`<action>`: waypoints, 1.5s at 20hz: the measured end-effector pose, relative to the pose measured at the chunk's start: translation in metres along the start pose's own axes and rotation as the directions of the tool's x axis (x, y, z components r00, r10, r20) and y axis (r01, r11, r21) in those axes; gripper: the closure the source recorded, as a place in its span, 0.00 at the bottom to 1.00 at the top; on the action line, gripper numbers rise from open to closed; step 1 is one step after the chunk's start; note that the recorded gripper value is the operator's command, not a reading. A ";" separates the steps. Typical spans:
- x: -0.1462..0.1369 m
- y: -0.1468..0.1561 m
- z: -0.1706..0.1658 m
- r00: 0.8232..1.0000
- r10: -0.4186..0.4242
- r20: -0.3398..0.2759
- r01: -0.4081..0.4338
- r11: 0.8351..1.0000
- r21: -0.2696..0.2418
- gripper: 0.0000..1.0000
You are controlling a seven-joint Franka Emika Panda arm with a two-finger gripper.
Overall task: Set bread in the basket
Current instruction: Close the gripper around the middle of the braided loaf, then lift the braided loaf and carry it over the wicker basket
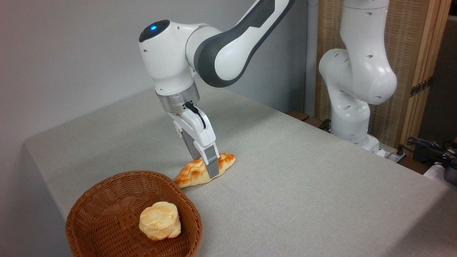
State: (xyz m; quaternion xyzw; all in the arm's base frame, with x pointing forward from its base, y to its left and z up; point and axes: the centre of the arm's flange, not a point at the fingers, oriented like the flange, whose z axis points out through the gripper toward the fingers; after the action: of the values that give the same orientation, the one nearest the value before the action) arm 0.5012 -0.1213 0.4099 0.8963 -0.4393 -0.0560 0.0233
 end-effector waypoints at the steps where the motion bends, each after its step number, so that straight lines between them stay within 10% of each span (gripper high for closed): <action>1: 0.000 0.000 0.001 1.000 0.003 0.001 -0.003 1.000 -0.001 0.21; 3: 0.000 0.000 0.001 1.000 0.010 0.002 -0.010 1.000 -0.001 0.60; 5: 0.000 0.000 0.001 1.000 0.012 0.002 -0.012 1.000 -0.001 0.68; 30: -0.004 0.002 -0.019 0.999 0.034 -0.005 -0.034 0.999 0.002 0.67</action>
State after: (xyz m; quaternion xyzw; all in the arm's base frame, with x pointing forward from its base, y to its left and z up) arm 0.4992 -0.1194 0.4289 0.8888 -0.4546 -0.0531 0.0247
